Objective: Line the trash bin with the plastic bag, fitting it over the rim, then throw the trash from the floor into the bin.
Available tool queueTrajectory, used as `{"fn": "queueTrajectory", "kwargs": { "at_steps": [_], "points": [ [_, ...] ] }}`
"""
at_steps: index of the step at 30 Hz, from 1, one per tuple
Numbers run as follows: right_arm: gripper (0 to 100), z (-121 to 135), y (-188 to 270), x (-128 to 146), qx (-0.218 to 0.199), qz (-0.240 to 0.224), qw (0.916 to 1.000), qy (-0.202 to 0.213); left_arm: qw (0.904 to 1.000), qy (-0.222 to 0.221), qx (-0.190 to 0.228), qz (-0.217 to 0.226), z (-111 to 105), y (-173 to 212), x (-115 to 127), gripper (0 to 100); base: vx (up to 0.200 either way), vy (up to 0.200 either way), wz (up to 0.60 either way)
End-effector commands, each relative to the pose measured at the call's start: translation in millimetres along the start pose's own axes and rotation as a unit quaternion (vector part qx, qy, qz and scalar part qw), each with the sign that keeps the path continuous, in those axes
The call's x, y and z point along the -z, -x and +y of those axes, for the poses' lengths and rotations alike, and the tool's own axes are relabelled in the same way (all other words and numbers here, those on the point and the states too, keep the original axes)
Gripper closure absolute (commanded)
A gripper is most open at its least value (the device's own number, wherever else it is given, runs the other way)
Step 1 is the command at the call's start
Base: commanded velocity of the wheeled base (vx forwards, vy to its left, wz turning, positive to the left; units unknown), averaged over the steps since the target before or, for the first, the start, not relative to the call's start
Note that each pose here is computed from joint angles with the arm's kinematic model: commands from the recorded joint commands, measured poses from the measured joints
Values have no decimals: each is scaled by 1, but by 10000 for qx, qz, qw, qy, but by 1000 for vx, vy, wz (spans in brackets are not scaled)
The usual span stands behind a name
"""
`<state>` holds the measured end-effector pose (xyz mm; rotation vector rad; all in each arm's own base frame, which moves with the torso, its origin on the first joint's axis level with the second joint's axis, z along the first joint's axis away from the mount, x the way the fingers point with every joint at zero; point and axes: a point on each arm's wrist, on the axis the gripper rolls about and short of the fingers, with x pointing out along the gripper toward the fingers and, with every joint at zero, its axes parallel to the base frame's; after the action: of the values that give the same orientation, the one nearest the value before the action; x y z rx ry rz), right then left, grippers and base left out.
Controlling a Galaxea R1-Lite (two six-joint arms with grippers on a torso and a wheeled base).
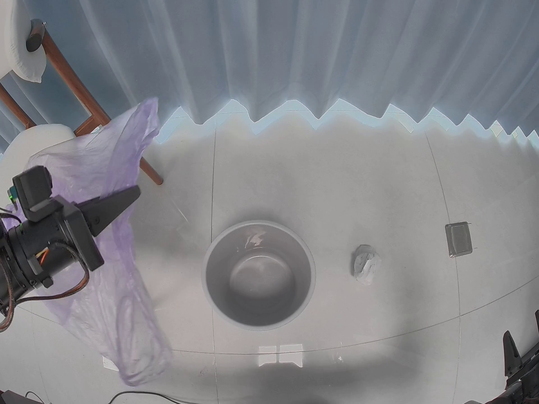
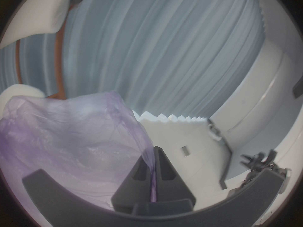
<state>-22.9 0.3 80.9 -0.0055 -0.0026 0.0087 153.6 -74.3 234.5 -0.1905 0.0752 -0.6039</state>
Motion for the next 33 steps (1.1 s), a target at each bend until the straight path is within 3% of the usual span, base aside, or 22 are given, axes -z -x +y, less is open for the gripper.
{"fn": "queueTrajectory", "kwargs": {
  "at_steps": [1,5,10,14,23,33],
  "points": [
    [0,0,0,5,-2,13,10000,3,9894,240,1409,-251,-39,-28,-7,100,0,0,0],
    [0,0,0,5,-2,13,10000,-5,9787,253,2038,-54,-58,-39,-2,100,0,0,0],
    [0,0,0,5,-2,13,10000,3,9701,381,2393,162,-71,-46,4,100,0,0,0],
    [0,0,0,5,-2,13,10000,-5,9624,680,2629,53,-82,-52,-3,100,0,0,0],
    [0,0,0,5,-2,13,10000,3,9641,811,2526,97,-80,-57,0,100,0,0,0],
    [0,0,0,5,-2,13,10000,3,9792,794,1746,659,-42,-48,41,100,0,0,0]
  ]
}}
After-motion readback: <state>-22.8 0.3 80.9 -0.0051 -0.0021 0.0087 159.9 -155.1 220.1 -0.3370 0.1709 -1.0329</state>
